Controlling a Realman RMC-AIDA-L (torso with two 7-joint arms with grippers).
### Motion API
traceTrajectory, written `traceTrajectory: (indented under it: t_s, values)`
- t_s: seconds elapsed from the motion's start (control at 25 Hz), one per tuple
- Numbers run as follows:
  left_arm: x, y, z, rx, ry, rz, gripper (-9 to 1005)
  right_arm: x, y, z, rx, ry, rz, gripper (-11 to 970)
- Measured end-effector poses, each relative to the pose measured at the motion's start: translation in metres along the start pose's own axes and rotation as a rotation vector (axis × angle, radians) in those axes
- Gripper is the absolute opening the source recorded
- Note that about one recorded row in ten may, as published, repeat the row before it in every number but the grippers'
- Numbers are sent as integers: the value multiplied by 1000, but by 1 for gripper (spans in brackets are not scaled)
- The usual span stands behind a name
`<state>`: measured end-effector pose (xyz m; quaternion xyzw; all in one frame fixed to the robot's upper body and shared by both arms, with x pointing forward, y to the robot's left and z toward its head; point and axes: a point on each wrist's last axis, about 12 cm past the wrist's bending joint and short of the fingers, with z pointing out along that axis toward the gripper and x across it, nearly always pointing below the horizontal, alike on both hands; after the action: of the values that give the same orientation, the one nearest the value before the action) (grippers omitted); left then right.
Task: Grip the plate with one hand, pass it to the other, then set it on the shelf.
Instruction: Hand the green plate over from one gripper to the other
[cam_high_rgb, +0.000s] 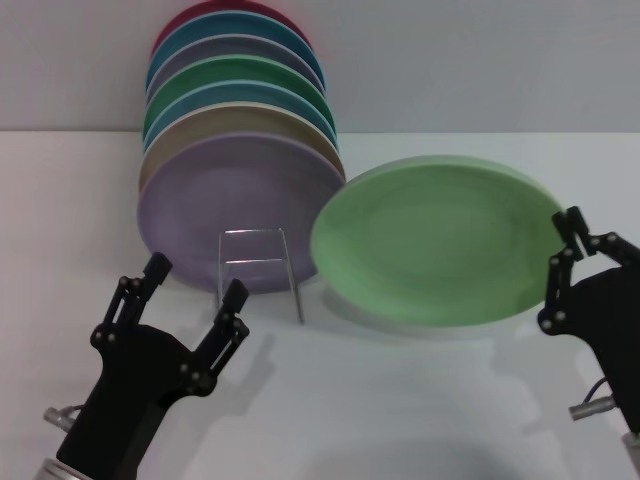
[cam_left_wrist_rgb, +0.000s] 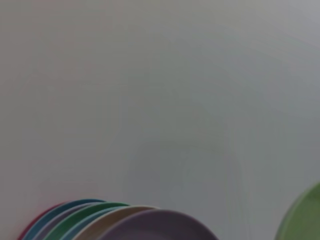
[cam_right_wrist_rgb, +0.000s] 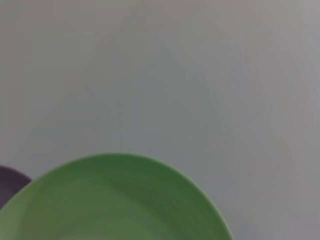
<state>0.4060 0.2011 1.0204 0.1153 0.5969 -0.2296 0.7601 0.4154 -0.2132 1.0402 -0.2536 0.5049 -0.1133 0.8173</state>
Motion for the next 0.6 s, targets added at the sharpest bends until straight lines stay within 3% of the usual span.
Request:
traceTrajectory:
  t_s: [0.6]
  values:
    - [11,-5,0,11,95,-6,817,-11,23,5,-73,-21,14,15]
